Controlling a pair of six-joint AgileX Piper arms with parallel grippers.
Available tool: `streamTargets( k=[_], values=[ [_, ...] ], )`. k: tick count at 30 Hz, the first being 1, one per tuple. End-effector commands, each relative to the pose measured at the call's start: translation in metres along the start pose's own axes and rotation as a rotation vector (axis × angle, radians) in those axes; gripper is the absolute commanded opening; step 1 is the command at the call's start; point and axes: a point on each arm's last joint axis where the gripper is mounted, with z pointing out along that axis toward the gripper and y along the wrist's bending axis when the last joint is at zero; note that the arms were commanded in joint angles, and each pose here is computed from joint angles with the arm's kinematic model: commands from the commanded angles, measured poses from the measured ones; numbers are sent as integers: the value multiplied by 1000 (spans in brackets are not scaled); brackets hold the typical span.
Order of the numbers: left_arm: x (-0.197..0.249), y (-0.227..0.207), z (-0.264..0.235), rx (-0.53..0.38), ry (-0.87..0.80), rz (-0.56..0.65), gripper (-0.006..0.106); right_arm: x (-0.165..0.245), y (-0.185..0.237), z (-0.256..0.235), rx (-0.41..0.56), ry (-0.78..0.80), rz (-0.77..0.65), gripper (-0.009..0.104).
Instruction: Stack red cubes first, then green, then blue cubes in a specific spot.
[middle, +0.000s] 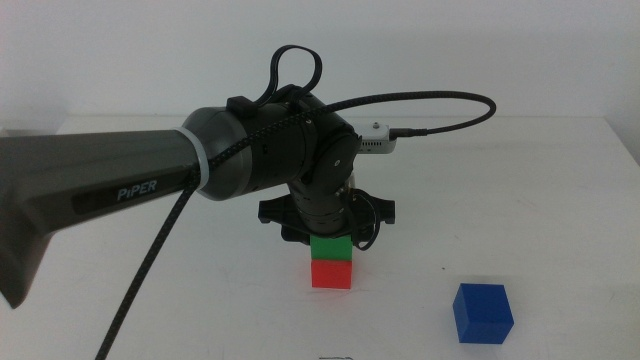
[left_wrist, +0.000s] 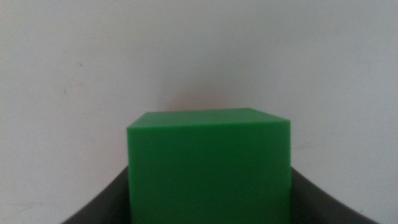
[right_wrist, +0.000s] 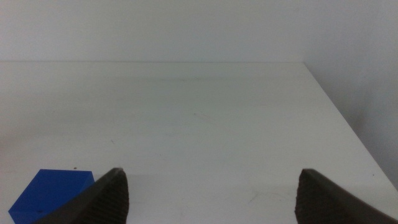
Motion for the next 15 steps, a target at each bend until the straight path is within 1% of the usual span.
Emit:
streamTargets(
  k=[1, 2, 7, 11, 15],
  values=[
    [-11, -5, -29, 64, -85, -8, 58, -15, 0, -4, 2, -118, -10, 92],
    [-11, -5, -29, 65, -86, -8, 70, -15, 0, -4, 2, -118, -10, 92],
    [-12, -5, -32, 68, -94, -3, 93, -15, 0, -4, 2, -118, -10, 92],
    [-14, -3, -53, 87, -143, 65, 94, -15, 0, -4, 2, -118, -10, 92],
    [-16, 2, -92, 128, -216, 87, 94, -15, 0, -4, 2, -118, -10, 92]
  ],
)
